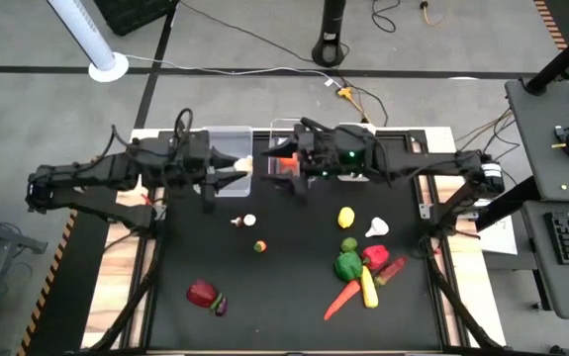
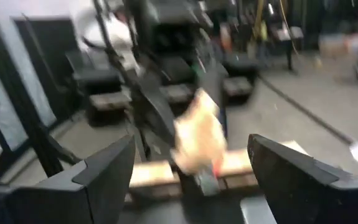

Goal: Sort produce into baskets
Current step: Put the big white garlic into the white bin, then put the orange tomato into the right transparent bin

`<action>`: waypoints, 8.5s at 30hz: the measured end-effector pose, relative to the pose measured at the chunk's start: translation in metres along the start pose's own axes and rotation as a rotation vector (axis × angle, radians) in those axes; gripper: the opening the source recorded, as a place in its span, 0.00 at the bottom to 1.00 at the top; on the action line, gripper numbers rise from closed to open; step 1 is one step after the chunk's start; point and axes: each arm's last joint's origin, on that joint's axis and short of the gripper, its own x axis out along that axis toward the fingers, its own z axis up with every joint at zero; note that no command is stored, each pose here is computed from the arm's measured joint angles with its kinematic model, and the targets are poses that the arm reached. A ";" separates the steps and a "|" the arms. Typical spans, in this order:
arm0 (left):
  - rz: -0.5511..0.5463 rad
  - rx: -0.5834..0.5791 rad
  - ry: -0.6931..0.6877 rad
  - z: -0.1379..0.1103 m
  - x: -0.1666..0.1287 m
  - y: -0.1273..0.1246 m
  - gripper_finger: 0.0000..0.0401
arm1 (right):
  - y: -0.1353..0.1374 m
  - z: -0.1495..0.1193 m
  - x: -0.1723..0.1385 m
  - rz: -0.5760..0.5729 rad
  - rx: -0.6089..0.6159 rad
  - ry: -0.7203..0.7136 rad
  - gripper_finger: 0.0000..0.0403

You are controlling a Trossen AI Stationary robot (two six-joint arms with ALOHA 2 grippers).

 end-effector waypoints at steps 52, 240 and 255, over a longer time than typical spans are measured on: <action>0.026 -0.117 0.052 -0.013 0.024 -0.002 0.65 | -0.023 -0.003 -0.002 -0.114 0.082 0.035 0.05; 0.075 0.027 0.836 -0.095 0.202 0.146 0.26 | -0.044 -0.056 -0.174 -0.747 0.861 0.699 0.47; 0.146 0.023 0.955 -0.118 0.223 0.161 0.34 | -0.005 -0.056 -0.174 -0.714 0.965 0.837 0.48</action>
